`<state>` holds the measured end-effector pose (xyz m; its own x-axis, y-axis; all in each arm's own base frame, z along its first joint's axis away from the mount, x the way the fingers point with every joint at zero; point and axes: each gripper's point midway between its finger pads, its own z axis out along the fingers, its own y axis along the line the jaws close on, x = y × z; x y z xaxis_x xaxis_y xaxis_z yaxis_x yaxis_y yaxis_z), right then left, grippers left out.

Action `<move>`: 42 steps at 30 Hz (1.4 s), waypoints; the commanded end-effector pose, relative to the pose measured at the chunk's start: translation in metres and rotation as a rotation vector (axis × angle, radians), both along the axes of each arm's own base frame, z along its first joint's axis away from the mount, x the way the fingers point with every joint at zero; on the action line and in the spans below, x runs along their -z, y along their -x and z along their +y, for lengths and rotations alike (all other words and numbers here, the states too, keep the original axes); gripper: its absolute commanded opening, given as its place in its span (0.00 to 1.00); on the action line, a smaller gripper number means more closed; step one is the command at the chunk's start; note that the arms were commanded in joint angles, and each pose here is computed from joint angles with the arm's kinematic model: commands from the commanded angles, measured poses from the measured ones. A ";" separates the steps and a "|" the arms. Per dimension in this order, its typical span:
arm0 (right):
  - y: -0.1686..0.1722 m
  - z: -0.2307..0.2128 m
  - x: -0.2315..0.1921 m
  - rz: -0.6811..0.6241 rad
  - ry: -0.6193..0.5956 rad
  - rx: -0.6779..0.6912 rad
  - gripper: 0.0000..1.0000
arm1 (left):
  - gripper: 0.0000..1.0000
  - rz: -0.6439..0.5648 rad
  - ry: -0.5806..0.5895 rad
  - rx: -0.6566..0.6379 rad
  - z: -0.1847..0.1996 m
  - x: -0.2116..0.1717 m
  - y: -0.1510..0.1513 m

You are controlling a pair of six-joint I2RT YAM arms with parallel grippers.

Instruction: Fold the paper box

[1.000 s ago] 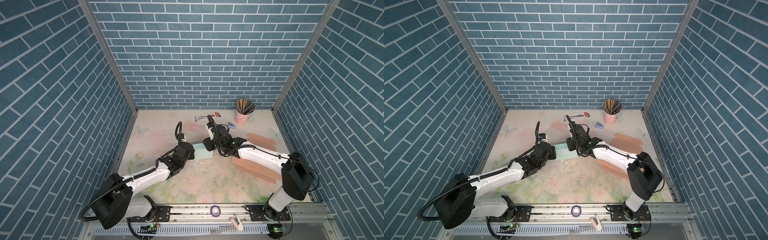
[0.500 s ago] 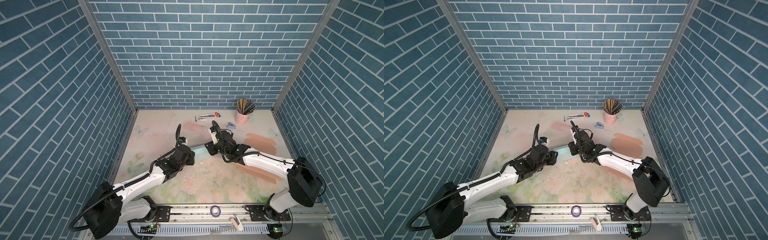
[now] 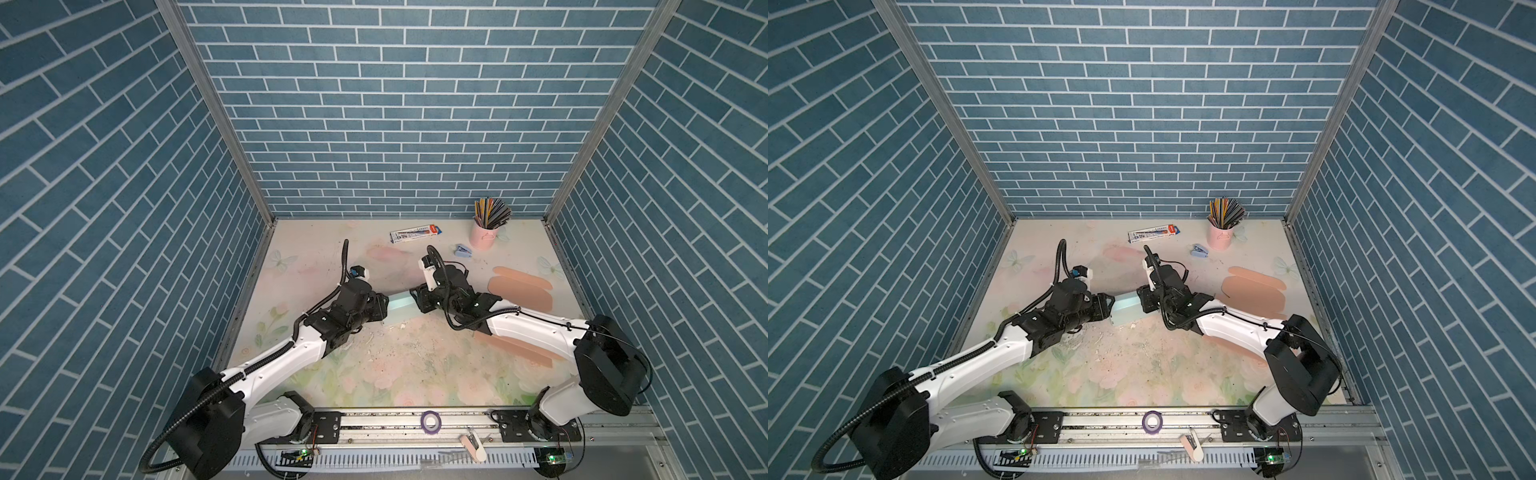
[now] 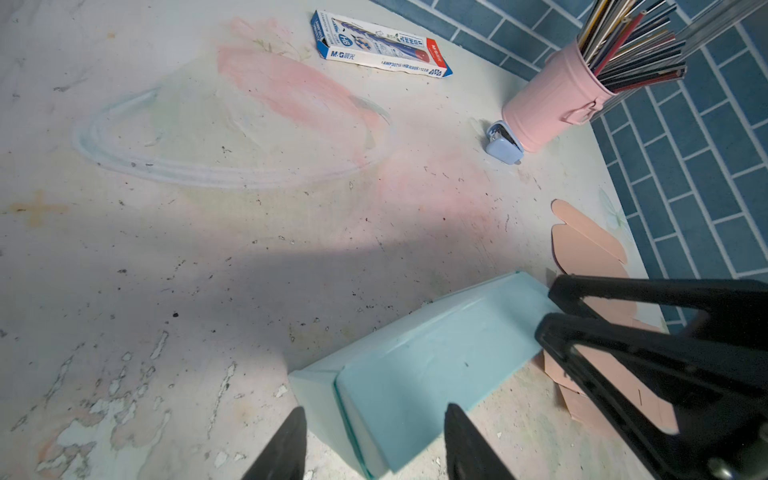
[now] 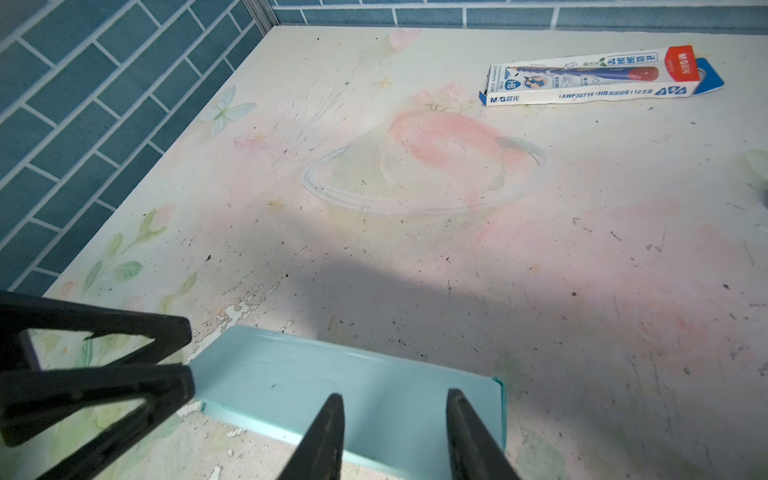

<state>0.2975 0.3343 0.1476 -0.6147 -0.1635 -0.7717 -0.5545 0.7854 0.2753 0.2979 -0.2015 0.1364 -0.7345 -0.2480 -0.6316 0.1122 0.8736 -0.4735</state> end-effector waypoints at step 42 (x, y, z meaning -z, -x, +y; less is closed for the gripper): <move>0.125 -0.041 0.022 0.268 -0.022 -0.291 0.38 | 0.62 0.088 0.006 0.304 -0.039 0.012 -0.055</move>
